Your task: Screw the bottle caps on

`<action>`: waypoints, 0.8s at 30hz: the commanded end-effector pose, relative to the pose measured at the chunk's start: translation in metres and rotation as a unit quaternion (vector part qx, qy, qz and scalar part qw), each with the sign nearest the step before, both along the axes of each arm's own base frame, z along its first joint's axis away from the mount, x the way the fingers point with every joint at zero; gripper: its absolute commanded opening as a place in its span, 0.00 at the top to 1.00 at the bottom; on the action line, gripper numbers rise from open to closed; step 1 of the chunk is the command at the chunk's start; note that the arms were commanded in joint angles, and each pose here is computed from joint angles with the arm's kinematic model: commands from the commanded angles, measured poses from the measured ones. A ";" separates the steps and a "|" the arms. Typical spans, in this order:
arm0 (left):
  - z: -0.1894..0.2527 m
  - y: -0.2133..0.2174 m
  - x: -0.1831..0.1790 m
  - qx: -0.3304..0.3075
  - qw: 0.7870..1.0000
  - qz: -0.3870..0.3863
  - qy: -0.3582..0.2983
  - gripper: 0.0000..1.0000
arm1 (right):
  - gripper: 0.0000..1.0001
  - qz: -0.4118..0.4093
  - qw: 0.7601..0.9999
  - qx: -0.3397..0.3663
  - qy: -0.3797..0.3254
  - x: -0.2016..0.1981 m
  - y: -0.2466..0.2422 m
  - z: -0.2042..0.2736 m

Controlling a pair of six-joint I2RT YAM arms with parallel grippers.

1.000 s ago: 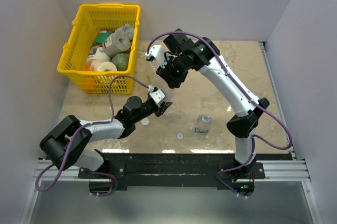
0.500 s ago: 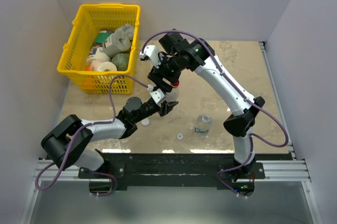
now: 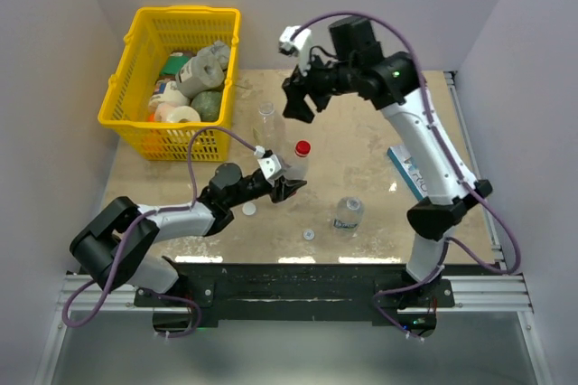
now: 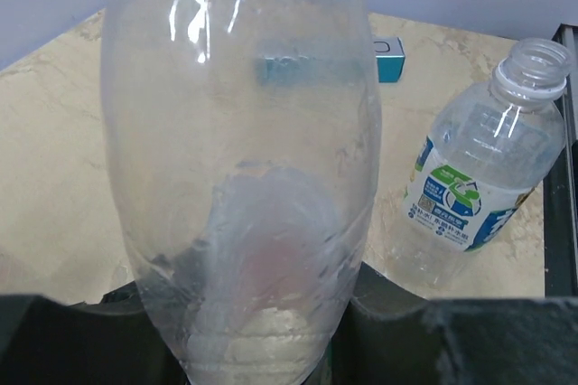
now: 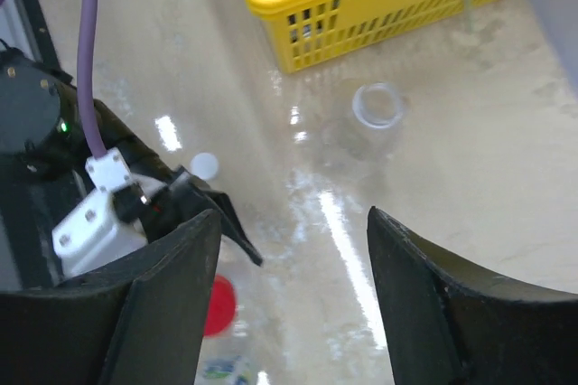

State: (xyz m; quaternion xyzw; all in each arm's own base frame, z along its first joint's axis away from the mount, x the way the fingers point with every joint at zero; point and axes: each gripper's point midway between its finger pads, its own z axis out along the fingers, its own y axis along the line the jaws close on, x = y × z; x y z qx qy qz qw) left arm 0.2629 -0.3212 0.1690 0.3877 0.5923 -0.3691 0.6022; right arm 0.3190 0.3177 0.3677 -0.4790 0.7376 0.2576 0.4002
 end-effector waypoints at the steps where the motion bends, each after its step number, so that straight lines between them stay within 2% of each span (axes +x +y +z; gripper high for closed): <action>1: 0.024 -0.003 -0.008 0.005 0.997 -0.058 -0.058 1.00 | 0.33 0.088 0.986 0.036 -0.138 -0.025 -0.027 0.060; 3: 0.019 0.000 -0.008 0.019 0.996 -0.067 -0.061 1.00 | 0.34 0.138 0.969 0.002 -0.204 -0.039 -0.041 0.064; 5: 0.016 0.002 -0.010 0.035 0.994 -0.078 -0.071 1.00 | 0.35 0.171 0.963 -0.035 -0.205 -0.050 -0.052 0.046; 8: 0.009 0.006 -0.015 0.059 0.990 -0.097 -0.087 1.00 | 0.37 0.247 0.936 -0.089 -0.234 -0.074 -0.071 0.023; 10: 0.008 0.009 -0.018 0.073 0.985 -0.108 -0.117 1.00 | 0.39 0.311 0.909 -0.126 -0.248 -0.091 -0.084 0.004; 11: 0.006 0.011 -0.018 0.080 0.983 -0.109 -0.123 1.00 | 0.39 0.321 0.902 -0.133 -0.254 -0.094 -0.086 0.000; 13: 0.007 0.012 -0.019 0.085 0.980 -0.112 -0.139 1.00 | 0.38 0.359 0.874 -0.156 -0.288 -0.102 -0.090 -0.009; 15: 0.008 0.011 -0.018 0.083 0.980 -0.114 -0.141 1.00 | 0.38 0.398 0.846 -0.172 -0.311 -0.108 -0.088 -0.018; 18: 0.012 0.008 -0.018 0.071 0.981 -0.115 -0.140 1.00 | 0.39 0.433 0.819 -0.178 -0.331 -0.114 -0.081 -0.025; 24: 0.017 0.003 -0.011 0.063 0.980 -0.111 -0.151 1.00 | 0.44 0.488 0.781 -0.180 -0.346 -0.123 -0.065 -0.039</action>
